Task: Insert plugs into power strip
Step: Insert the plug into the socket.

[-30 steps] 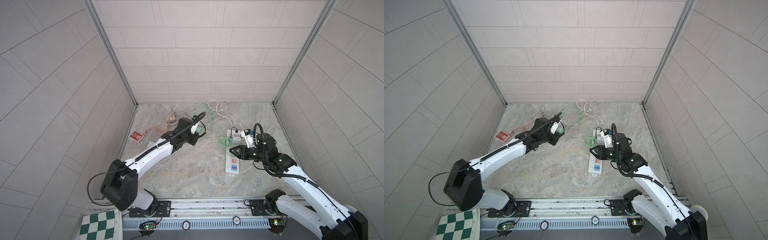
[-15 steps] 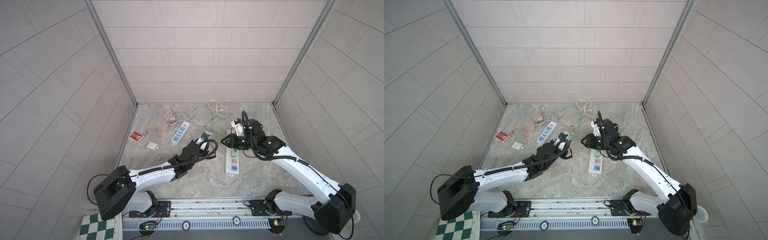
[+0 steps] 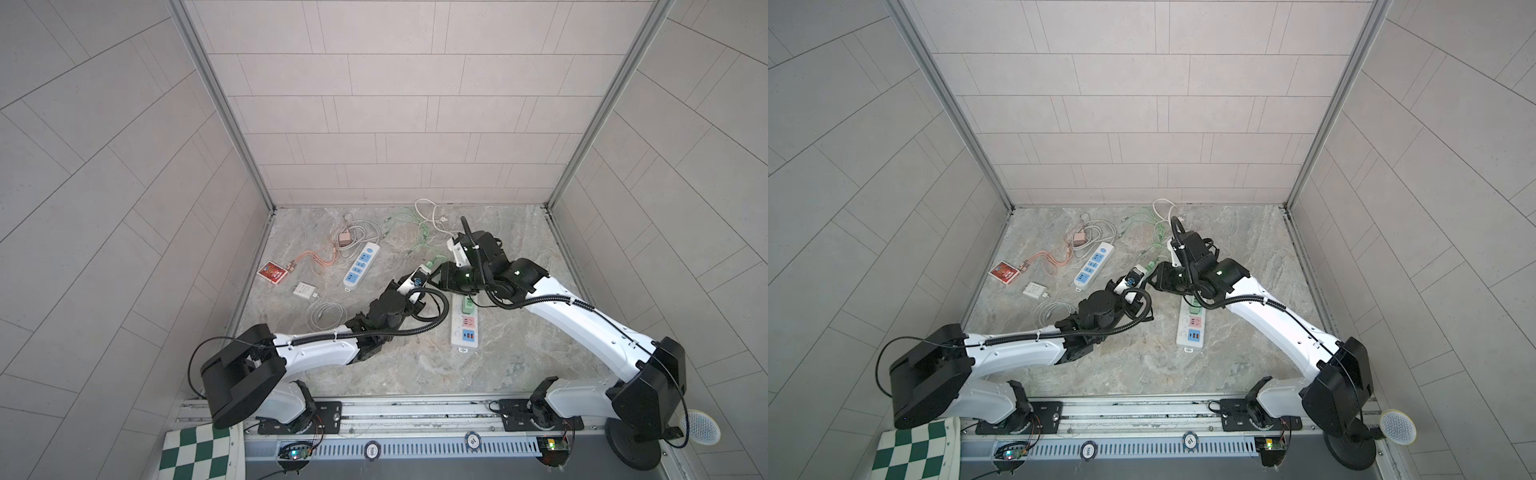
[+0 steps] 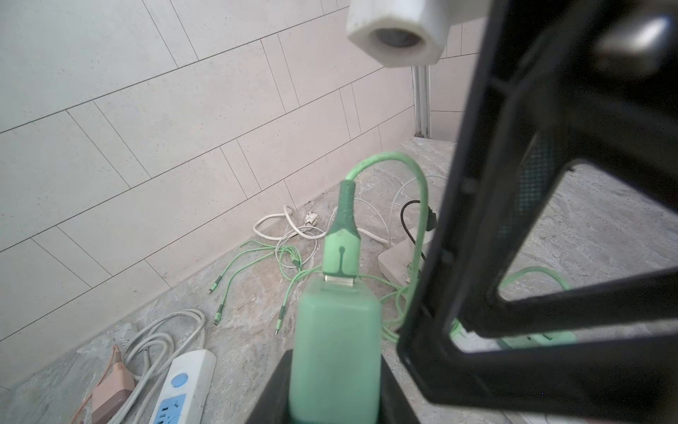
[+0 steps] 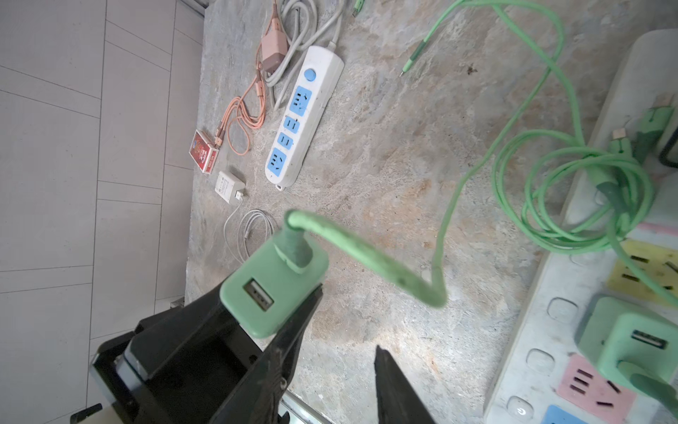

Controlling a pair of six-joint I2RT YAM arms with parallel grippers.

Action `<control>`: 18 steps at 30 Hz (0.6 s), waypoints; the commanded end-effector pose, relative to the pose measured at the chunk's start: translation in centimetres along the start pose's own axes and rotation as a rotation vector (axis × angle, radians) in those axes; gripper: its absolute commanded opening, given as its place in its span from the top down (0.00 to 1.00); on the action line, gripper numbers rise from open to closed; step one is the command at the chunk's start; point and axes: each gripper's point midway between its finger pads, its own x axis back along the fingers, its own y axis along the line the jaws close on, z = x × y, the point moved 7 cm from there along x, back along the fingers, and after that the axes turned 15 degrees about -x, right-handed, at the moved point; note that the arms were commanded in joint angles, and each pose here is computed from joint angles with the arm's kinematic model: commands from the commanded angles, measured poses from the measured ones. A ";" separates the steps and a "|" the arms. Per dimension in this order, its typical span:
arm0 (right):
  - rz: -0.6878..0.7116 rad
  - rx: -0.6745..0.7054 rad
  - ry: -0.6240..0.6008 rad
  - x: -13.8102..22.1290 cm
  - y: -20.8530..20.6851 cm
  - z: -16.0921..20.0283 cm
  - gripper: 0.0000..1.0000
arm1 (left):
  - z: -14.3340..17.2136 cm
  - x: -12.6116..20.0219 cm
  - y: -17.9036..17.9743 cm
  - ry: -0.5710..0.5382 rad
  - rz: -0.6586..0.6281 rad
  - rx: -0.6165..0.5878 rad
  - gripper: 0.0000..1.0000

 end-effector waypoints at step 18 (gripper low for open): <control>-0.036 -0.100 0.027 -1.3 1.4 -0.4 0.55 | -0.2 1.4 0.3 -0.085 -0.036 -0.050 0.68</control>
